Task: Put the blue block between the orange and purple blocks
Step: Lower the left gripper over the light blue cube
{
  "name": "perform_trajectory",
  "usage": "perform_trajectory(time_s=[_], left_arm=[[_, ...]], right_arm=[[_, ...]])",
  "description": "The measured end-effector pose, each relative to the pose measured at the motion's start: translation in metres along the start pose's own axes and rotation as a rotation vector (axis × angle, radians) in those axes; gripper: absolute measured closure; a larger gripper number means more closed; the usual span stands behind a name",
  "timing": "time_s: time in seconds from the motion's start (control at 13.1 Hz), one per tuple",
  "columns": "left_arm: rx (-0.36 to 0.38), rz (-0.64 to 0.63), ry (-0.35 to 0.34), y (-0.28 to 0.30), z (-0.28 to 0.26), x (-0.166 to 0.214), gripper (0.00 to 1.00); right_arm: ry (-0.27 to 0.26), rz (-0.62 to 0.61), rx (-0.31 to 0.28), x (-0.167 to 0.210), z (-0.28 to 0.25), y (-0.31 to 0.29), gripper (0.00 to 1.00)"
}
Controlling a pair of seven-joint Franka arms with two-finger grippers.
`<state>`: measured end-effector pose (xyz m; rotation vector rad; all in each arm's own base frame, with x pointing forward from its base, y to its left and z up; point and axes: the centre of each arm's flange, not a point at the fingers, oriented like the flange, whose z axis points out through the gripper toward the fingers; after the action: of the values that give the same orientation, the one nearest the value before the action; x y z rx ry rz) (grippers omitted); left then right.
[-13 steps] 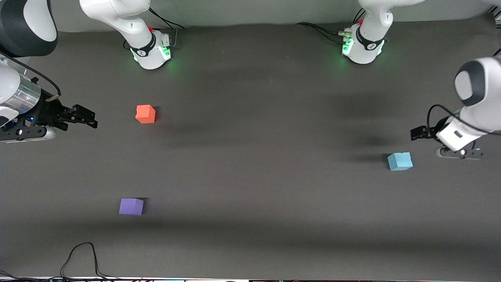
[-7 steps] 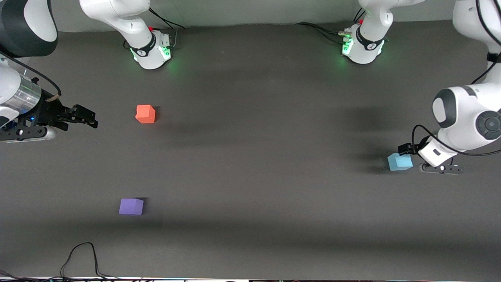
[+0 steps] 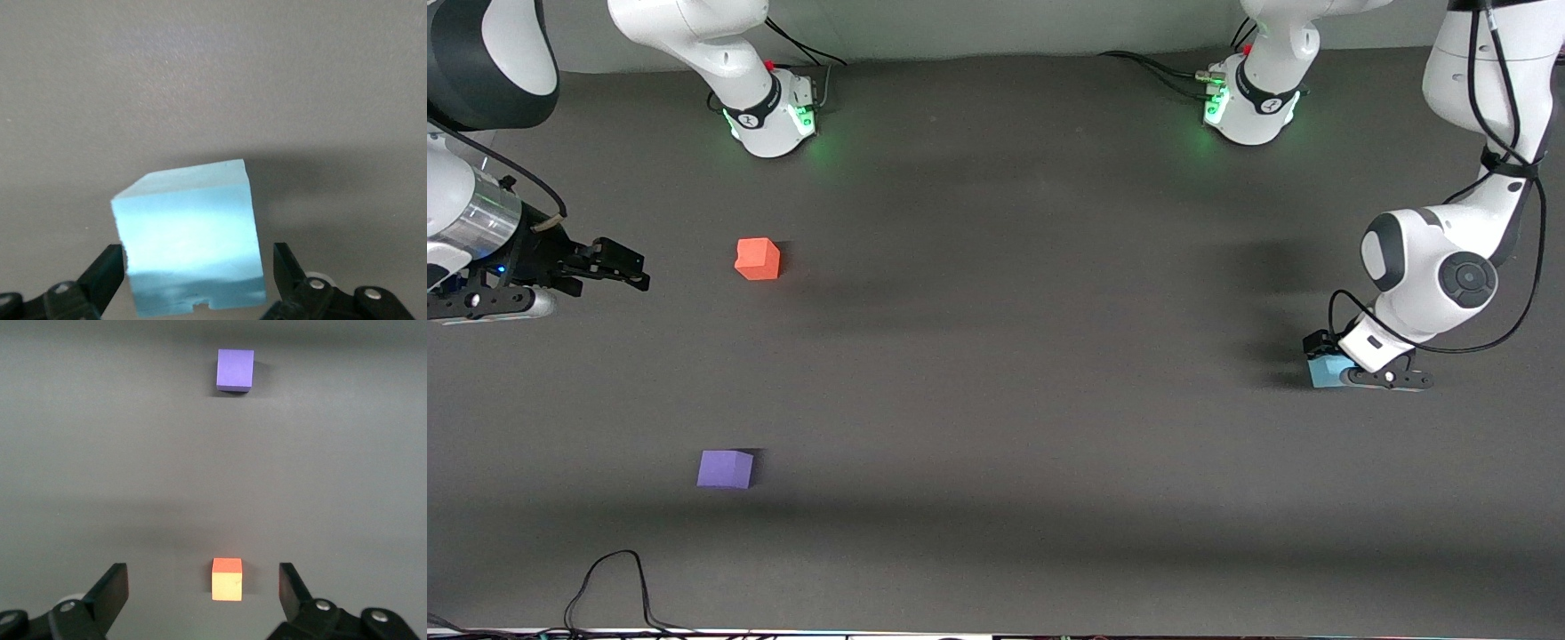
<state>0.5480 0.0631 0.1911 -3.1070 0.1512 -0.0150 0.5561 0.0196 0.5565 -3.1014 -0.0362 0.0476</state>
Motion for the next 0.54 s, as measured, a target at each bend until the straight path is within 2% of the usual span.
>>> perform_trajectory(time_s=[0.08, 0.31, 0.54], left_arm=[[0.001, 0.0, 0.002, -0.0002, -0.0008, 0.0008, 0.04], [0.001, 0.0, 0.005, 0.0, -0.002, 0.0014, 0.39], [0.002, 0.0, 0.012, -0.0013, -0.0075, 0.0069, 0.4]], right_arm=[[0.0, 0.0, 0.0, 0.0, 0.0, 0.0, 0.0], [-0.001, 0.0, 0.0, -0.0001, 0.0004, 0.0, 0.0], [-0.001, 0.0, 0.0, -0.0001, 0.0005, 0.0, 0.0]])
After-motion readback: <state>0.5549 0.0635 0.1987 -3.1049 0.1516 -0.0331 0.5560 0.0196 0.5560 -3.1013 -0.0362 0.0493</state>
